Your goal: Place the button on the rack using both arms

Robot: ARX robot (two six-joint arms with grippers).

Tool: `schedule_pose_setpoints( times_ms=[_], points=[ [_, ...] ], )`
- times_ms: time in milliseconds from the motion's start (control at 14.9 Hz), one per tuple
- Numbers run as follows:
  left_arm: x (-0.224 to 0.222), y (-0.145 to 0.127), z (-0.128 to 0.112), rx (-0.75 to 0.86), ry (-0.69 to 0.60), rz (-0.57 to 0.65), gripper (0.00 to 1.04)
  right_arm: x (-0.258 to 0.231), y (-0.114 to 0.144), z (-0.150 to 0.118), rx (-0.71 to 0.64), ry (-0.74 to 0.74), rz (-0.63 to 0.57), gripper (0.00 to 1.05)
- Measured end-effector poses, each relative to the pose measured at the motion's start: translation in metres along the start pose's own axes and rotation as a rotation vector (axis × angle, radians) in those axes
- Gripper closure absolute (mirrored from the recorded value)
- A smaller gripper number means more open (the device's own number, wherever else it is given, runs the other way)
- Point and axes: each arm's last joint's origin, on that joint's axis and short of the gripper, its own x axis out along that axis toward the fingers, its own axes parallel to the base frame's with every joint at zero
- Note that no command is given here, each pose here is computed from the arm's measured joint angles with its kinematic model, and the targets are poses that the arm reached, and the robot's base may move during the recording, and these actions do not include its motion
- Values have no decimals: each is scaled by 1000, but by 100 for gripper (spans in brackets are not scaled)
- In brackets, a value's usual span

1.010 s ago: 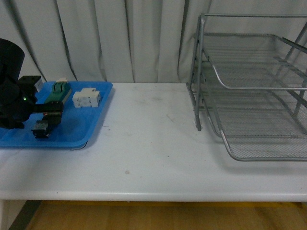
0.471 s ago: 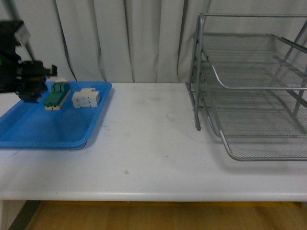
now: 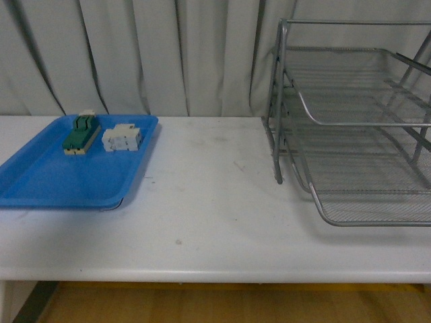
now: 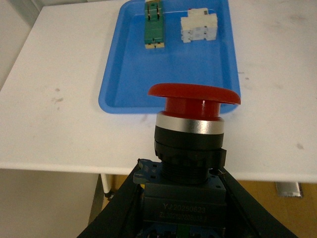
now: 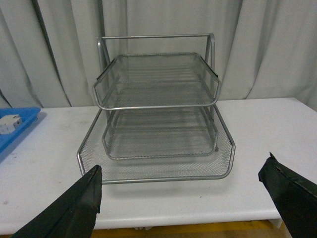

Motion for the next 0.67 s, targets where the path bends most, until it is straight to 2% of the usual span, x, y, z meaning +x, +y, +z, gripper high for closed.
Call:
schedule_pose_setpoints(
  times_ms=[135,673],
  points=[
    [-11,-1,-2,-2,-45,-5,69,0,0,0,0,-1,0,6],
    [-9,0,-2,-6,-29,10,69,0,0,0,0,0,1,6]
  ],
)
